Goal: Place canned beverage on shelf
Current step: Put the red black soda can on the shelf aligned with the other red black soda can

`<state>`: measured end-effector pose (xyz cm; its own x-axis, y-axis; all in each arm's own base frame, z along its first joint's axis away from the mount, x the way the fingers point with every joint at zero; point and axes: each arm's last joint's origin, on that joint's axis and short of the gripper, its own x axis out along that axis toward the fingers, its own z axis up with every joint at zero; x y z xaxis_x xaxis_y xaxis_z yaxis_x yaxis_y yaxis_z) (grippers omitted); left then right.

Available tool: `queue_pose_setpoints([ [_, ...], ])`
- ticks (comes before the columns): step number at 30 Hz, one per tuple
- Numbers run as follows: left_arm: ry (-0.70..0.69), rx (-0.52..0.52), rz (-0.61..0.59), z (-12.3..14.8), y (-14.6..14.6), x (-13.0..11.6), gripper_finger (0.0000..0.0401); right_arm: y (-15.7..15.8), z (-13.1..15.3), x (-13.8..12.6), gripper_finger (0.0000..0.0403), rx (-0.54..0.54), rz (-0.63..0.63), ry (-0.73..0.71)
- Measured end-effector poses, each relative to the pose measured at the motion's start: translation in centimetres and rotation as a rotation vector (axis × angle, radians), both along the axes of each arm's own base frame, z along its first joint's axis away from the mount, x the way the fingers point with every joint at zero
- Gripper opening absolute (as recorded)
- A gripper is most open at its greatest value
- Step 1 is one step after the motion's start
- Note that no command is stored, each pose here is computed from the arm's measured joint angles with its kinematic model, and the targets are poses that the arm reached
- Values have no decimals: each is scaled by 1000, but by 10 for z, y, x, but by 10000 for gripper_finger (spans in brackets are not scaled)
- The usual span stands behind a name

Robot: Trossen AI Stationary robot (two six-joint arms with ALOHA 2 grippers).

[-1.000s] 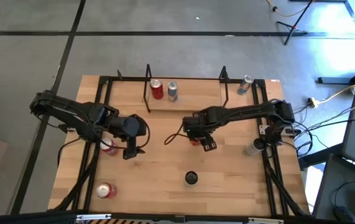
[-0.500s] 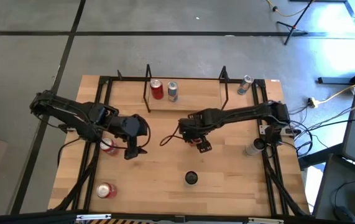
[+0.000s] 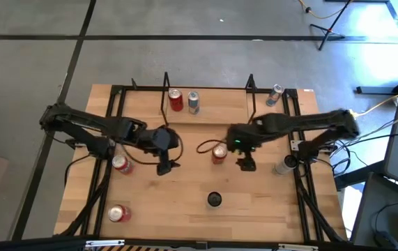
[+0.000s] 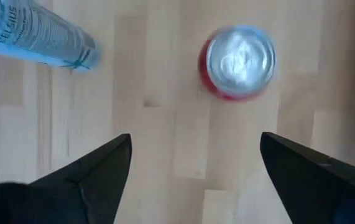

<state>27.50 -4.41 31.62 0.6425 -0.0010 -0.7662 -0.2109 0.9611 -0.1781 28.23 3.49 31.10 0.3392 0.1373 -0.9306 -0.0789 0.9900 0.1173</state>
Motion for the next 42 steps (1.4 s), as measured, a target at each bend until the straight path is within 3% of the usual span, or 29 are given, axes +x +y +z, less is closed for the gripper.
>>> queue_pose_setpoints([
  [6, -15, -71, 111, -26, 23, 39, 379, 13, -34, -32, 342, 61, -91, -90],
  [10, -36, -102, 233, -49, 40, 65, 379, 10, -61, -41, 342, 7, -151, -74],
  [17, -1, -25, 416, -81, 63, 96, 379, 7, -95, -45, 342, -43, -190, -107],
  [21, -37, -32, 427, -95, 66, 111, 379, 8, -98, -40, 342, -38, -200, -179],
  [28, -68, -19, 435, -104, 67, 119, 379, 4, -92, -28, 342, -156, -316, -340],
  [42, -25, -53, 320, -106, 45, 118, 378, 3, -108, -16, 342, -195, -277, -316],
])
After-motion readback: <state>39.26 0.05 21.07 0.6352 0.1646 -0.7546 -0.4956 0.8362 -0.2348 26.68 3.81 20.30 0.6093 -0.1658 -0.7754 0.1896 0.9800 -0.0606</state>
